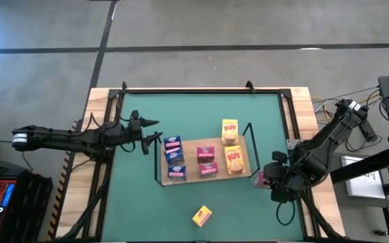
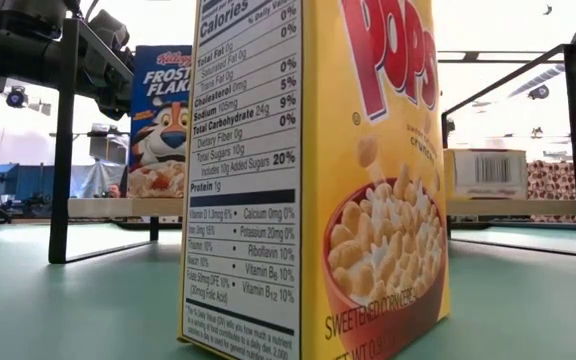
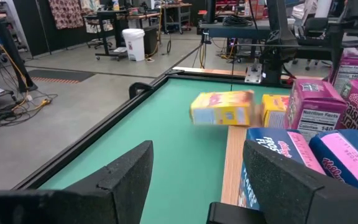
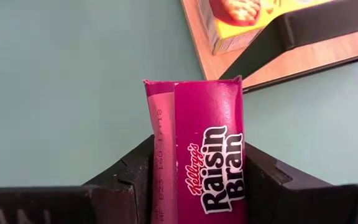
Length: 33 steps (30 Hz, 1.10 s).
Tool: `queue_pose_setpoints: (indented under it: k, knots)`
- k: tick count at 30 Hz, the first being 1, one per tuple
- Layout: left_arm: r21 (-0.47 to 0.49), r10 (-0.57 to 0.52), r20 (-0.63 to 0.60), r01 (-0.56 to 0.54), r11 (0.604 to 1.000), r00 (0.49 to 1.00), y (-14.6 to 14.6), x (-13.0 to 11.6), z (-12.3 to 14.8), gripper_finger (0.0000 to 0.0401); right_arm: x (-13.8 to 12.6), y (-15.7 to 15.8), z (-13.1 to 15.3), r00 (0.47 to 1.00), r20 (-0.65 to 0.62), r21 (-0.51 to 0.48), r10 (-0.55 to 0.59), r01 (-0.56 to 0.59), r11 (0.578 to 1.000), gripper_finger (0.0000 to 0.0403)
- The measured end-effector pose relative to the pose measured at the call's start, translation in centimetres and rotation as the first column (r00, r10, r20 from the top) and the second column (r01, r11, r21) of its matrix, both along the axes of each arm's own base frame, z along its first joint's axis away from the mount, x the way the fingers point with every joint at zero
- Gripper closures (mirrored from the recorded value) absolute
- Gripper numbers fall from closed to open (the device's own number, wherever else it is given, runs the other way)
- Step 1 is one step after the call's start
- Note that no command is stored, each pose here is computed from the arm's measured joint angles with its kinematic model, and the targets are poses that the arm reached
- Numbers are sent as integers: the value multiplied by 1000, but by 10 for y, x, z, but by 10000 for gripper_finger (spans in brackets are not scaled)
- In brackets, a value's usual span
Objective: Stack cereal on shelf
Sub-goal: Put the pink cereal box on the shelf aligned with the other pink cereal box
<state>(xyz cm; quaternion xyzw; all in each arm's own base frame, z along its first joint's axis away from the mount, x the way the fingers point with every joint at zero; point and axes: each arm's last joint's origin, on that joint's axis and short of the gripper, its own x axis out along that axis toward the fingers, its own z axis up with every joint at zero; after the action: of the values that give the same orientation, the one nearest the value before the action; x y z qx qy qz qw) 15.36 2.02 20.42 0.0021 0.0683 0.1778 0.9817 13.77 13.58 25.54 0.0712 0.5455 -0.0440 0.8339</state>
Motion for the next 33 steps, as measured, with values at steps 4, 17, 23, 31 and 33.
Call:
queue_pose_setpoints:
  k: [4, 17, 23, 31, 33]
  knots:
    - [0, -1, 0, 1, 1000, 1000, 0, 0, 0, 168, 0, 0, 0, 999, -17, 30, -29, 29, 999, 241]
    - [0, 0, 0, 0, 1000, 1000, 0, 0, 0, 168, -26, -30, 17, 994, 6, -22, -108, 108, 994, 241]
    - [0, 0, 0, 0, 1000, 1000, 0, 0, 0, 168, -42, -54, 28, 971, 143, -112, -194, 210, 971, 241]
    - [0, -1, 0, 1, 1000, 1000, 0, 0, 0, 168, -55, -80, 35, 921, 299, -293, -249, 337, 895, 241]
    - [0, 0, 0, 0, 1000, 1000, 0, 0, 0, 168, -57, -85, 37, 902, 335, -314, -273, 380, 870, 241]
